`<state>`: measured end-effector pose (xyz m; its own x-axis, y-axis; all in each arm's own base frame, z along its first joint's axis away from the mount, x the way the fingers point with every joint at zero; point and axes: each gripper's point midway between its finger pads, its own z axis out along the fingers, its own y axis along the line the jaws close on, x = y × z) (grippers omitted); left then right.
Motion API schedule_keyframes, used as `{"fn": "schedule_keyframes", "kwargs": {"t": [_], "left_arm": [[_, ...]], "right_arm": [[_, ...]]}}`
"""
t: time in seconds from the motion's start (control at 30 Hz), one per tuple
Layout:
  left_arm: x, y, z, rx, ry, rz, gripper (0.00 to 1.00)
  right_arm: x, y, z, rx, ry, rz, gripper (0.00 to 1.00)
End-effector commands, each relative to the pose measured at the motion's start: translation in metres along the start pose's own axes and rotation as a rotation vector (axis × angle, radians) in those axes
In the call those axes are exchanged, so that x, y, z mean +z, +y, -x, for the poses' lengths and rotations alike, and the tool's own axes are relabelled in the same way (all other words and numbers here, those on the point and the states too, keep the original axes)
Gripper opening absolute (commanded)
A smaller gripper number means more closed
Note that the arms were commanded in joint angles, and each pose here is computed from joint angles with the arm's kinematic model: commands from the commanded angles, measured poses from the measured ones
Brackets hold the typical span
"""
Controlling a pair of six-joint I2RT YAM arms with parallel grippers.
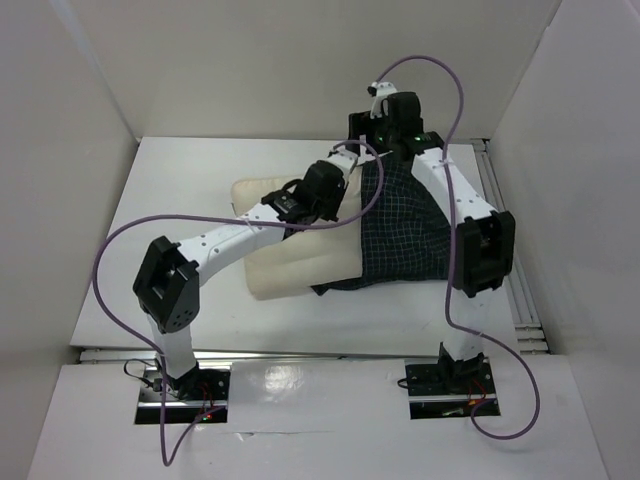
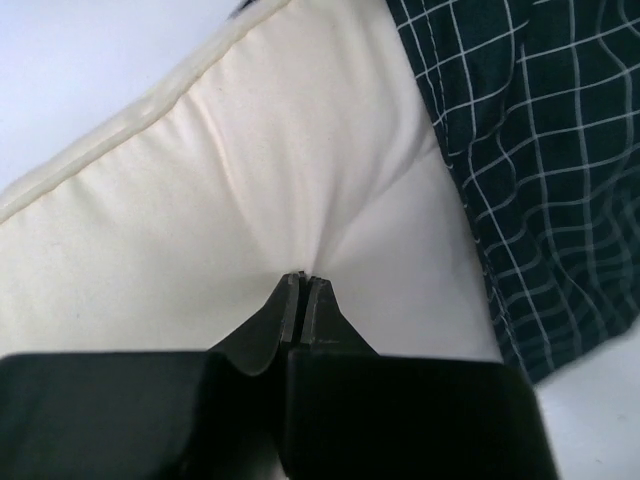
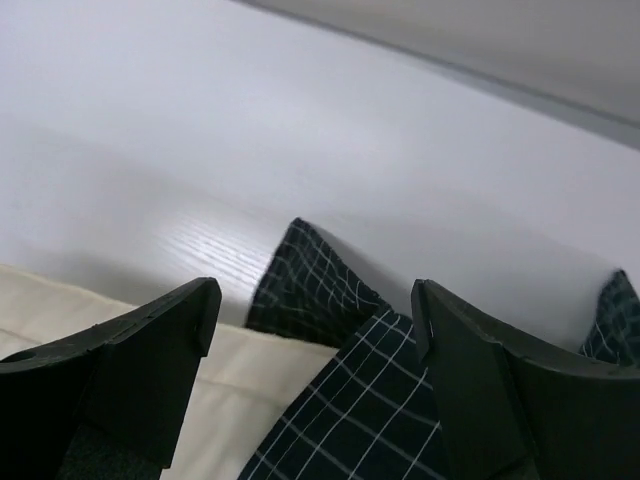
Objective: Put the pillow into the pillowcase
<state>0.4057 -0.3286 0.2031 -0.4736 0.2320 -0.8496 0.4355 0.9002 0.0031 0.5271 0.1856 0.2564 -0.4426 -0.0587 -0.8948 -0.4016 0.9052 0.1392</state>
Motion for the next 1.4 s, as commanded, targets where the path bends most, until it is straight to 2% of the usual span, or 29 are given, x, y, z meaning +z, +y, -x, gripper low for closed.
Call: {"fn": "schedule_keyframes", "kwargs": {"t": [0.0,0.07,0.13,0.17,0.23,0.37,0.43,0.53,0.63,0.7,0.77,0.93,1.0,1.03,1.07,1.1,1.13,1.27,1.33,1.37], "left_arm": [[-0.027,-0.008,0.043,-0.004,-0.171,-0.008,0.0],[-0.028,-0.002,0.037,-0.02,-0.164,0.023,0.0],[-0.024,-0.002,0.022,-0.02,-0.136,0.041,0.0],[-0.027,-0.002,0.021,-0.017,-0.139,0.053,0.0],[-0.031,-0.002,0.013,-0.01,-0.136,0.068,0.0],[-0.039,-0.011,0.006,-0.013,-0.149,0.053,0.0],[-0.04,-0.014,0.006,-0.009,-0.15,0.054,0.0],[-0.037,-0.01,0.001,-0.003,-0.138,0.08,0.0],[-0.038,-0.009,0.006,-0.008,-0.149,0.087,0.0],[-0.039,-0.013,0.006,0.005,-0.149,0.079,0.0],[-0.039,-0.011,0.006,0.005,-0.15,0.09,0.0],[-0.04,-0.009,0.009,0.019,-0.161,0.103,0.0],[-0.037,-0.007,0.006,0.022,-0.155,0.114,0.0],[-0.038,-0.006,0.012,0.016,-0.168,0.125,0.0],[-0.038,-0.006,0.012,0.016,-0.168,0.125,0.0],[-0.036,-0.005,0.009,0.019,-0.161,0.136,0.0],[-0.037,-0.005,0.013,0.025,-0.168,0.135,0.0],[-0.037,-0.005,0.013,0.025,-0.168,0.135,0.0],[-0.037,-0.005,0.015,0.02,-0.178,0.134,0.0],[-0.037,-0.005,0.015,0.02,-0.178,0.133,0.0]], "right_arm": [[0.008,0.006,-0.016,-0.099,0.117,0.015,0.89],[0.009,0.005,-0.029,-0.161,0.149,0.034,0.89],[-0.005,0.007,-0.022,-0.178,0.126,0.034,0.91],[-0.011,0.003,-0.025,-0.166,0.138,0.039,0.93],[-0.023,0.01,-0.042,-0.148,0.211,0.115,0.93],[-0.031,0.017,-0.061,-0.135,0.268,0.188,0.93],[-0.023,0.014,-0.08,-0.115,0.333,0.191,0.93],[-0.014,0.016,-0.086,-0.132,0.367,0.229,0.93],[0.001,0.029,-0.098,-0.164,0.377,0.364,0.93],[-0.001,0.037,-0.098,-0.25,0.35,0.452,0.87],[-0.006,0.046,-0.099,-0.28,0.339,0.526,0.87],[-0.004,0.027,-0.113,-0.327,0.387,0.472,0.87],[-0.006,0.028,-0.121,-0.315,0.406,0.523,0.64],[-0.006,0.026,-0.125,-0.302,0.416,0.542,0.46],[-0.01,0.03,-0.124,-0.298,0.42,0.563,0.07],[-0.011,0.035,-0.122,-0.288,0.409,0.59,0.0],[-0.01,0.036,-0.126,-0.283,0.407,0.601,0.0],[-0.015,0.039,-0.098,-0.284,0.298,0.55,0.0],[-0.021,0.043,-0.052,-0.278,0.137,0.489,0.0],[-0.021,0.042,-0.054,-0.246,0.117,0.464,0.0]]}}
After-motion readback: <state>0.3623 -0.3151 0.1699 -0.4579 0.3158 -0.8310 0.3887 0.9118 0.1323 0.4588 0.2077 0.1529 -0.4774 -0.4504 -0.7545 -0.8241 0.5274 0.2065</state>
